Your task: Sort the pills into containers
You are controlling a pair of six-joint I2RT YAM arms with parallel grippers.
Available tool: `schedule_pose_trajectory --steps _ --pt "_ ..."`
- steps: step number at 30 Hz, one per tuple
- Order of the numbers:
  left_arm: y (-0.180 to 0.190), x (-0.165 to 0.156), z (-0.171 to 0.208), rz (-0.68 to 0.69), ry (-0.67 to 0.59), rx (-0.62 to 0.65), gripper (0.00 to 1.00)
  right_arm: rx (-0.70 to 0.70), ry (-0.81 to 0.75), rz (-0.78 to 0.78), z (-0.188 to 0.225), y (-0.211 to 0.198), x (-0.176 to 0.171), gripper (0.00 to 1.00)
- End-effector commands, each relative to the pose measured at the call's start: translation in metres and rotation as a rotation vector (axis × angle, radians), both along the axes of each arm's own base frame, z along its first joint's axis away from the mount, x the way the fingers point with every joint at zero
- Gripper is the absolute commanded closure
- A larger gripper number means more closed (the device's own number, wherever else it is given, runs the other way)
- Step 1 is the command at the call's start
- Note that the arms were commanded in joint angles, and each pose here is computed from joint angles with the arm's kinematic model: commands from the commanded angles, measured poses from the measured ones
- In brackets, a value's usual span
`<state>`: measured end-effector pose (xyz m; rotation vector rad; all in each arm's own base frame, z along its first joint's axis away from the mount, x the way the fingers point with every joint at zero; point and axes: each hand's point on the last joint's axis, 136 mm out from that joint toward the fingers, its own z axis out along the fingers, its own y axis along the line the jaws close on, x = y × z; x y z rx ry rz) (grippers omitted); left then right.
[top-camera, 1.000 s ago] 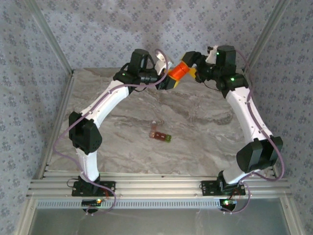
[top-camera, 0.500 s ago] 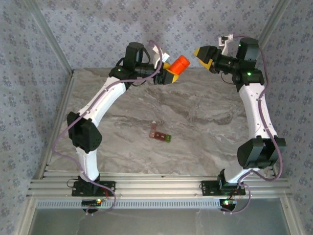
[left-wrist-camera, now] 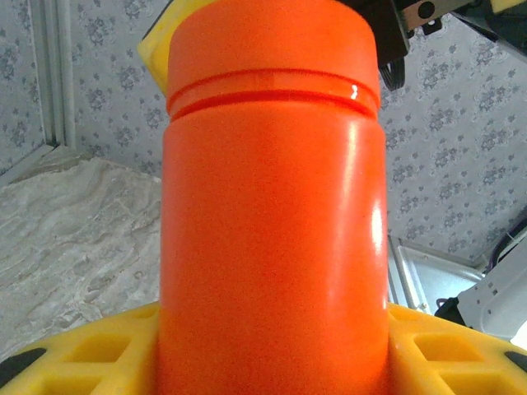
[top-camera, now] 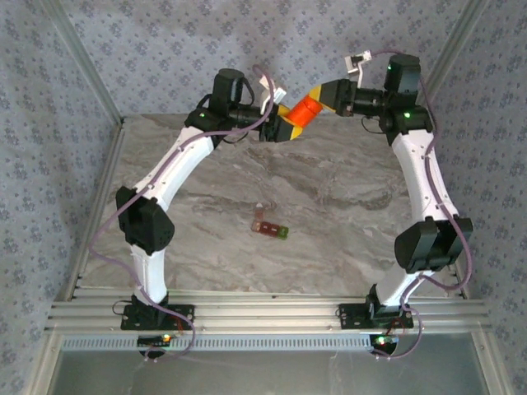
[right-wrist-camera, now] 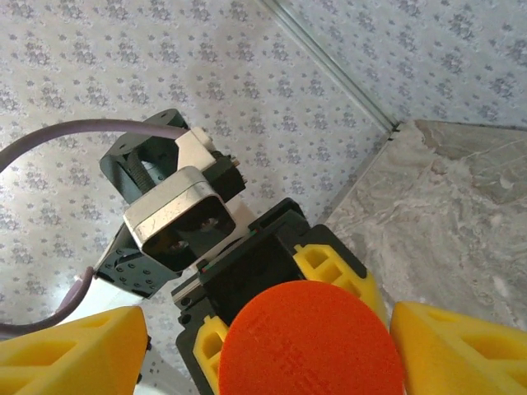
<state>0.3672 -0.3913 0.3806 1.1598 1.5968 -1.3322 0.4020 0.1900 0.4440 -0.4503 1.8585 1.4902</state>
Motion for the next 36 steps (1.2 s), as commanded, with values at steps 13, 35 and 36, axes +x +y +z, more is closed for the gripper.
schedule_pose_trajectory --steps 13,35,36 --pt "-0.001 -0.004 0.017 -0.034 -0.035 -0.031 1.00 0.004 -0.008 0.087 0.000 0.012 -0.007 0.43" --pt "0.000 0.001 0.018 -0.019 -0.045 -0.033 1.00 -0.030 0.037 0.036 -0.012 0.016 0.000 0.60" --pt "0.000 0.001 0.017 -0.018 -0.044 -0.031 1.00 -0.033 0.041 0.029 -0.013 0.016 0.000 0.60"
